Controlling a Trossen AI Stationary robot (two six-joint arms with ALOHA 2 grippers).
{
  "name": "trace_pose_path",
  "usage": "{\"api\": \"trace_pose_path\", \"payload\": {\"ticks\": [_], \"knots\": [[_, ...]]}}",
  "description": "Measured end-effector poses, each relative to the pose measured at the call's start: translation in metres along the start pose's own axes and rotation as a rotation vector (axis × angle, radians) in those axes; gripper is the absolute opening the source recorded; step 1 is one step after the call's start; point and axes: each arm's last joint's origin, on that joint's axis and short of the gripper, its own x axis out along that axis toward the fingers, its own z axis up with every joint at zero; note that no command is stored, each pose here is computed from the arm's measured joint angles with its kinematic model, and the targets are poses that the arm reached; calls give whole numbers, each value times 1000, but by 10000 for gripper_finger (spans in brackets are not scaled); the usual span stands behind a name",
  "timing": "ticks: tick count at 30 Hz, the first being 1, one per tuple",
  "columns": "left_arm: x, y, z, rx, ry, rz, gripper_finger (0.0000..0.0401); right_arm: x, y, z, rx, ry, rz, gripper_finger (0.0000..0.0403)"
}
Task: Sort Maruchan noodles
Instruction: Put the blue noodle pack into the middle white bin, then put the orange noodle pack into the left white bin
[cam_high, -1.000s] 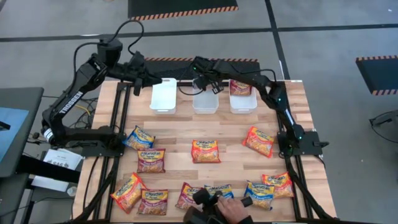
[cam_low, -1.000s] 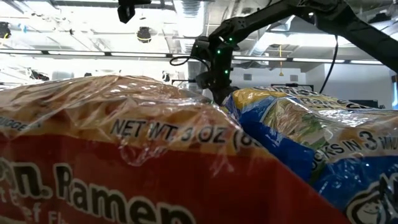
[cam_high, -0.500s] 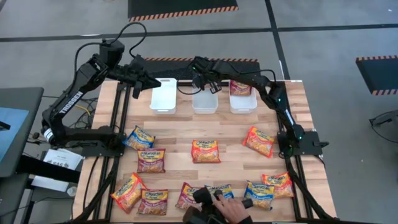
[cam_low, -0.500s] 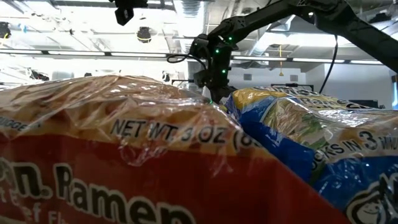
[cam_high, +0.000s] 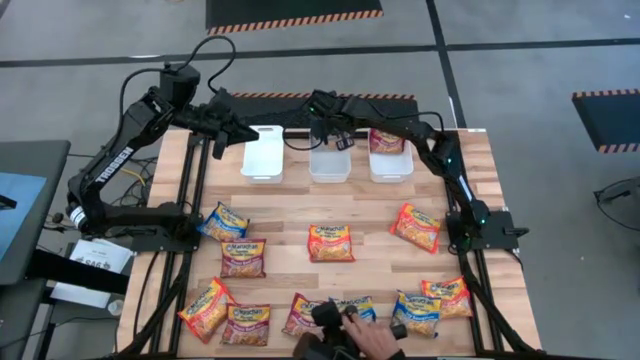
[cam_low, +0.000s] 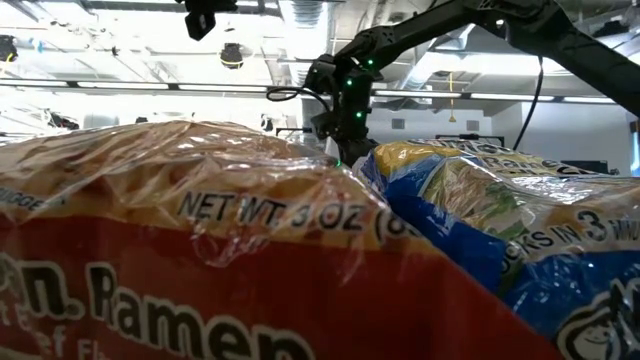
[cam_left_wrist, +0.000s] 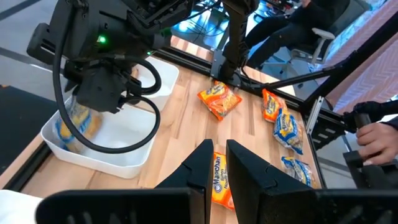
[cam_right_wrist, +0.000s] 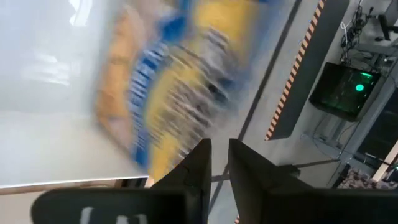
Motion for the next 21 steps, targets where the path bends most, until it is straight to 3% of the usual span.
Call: {"api": "trace_pose_path", "payload": {"ticks": [8, 13, 18, 21], "knots": [[0, 0, 0, -8, 0, 0, 29, -3, 0, 8, 26, -28, -36, 83], [0, 0, 0, -13, -1, 6, 29, -11, 1, 9, 14, 46, -89, 84], [0, 0, -2, -52, 19, 17, 29, -46, -8, 4, 136, -21, -122, 84], [-2, -1, -8, -78, 59, 20, 30, -77, -15, -2, 291, -96, -152, 84]]}}
